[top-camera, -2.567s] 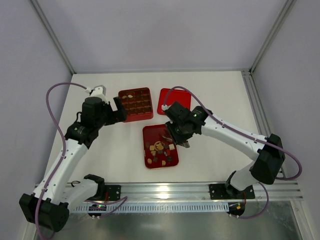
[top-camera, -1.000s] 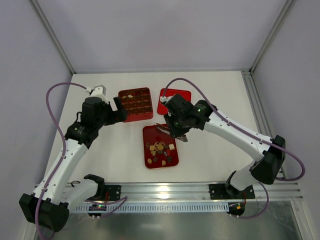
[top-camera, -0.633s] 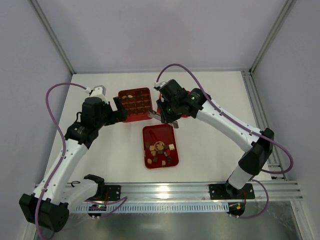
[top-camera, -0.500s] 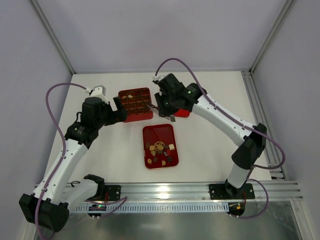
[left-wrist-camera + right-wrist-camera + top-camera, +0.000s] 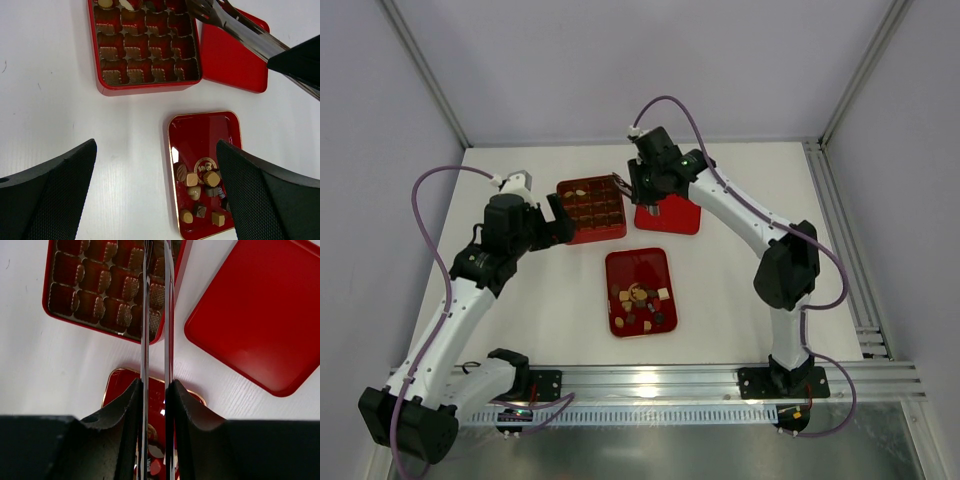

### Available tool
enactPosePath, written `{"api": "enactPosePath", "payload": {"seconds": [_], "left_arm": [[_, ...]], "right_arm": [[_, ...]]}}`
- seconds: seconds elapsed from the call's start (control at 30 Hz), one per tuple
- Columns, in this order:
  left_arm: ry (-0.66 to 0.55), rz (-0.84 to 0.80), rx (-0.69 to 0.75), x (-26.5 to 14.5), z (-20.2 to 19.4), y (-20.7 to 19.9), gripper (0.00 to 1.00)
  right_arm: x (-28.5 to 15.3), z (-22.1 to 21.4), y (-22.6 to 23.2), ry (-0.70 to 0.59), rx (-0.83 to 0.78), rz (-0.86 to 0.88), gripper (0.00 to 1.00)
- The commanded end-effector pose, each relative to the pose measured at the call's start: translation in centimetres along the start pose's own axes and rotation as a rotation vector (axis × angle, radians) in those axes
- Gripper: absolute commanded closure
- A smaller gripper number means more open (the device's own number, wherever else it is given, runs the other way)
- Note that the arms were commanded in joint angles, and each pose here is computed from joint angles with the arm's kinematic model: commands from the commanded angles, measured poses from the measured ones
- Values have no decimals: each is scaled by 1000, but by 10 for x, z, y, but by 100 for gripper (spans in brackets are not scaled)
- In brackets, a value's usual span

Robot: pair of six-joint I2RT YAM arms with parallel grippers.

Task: Pack the chocolate

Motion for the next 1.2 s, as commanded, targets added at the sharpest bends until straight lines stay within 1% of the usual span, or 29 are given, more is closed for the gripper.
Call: {"api": "enactPosePath", "payload": {"seconds": [0.0, 0.23, 0.5, 0.67, 0.73, 0.83, 1.17], "left_arm": [[-32, -26, -1, 0, 7, -4, 0], [-32, -24, -1, 1, 7, -3, 0], [-29, -25, -1, 1, 7, -3, 0], [-25, -25, 0, 2, 6, -3, 0], [-28, -26, 1, 1, 7, -4, 0], [-26, -27, 0, 2, 6, -4, 0], [-22, -25, -2, 3, 5, -3, 0]], "right_arm": [[1, 36, 11, -139, 26, 59, 69], [22, 38, 11, -130, 44, 55, 69], [32, 36, 6, -126, 42, 21, 69], [33, 35, 6, -124, 41, 15, 68], [32, 35, 5, -123, 39, 13, 64], [32, 34, 5, -118, 38, 16, 62], [23, 39, 7, -133, 35, 24, 61]]}}
Point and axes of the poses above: each gripper's point midway between its finger pads, its own x axis out along the fingers, its own y axis along the line the jaws close on, z = x × y, the point moved 5 cm from there along -x, back along the fingers, and after that the axes turned 1 degree about x, right-handed, at the moved point
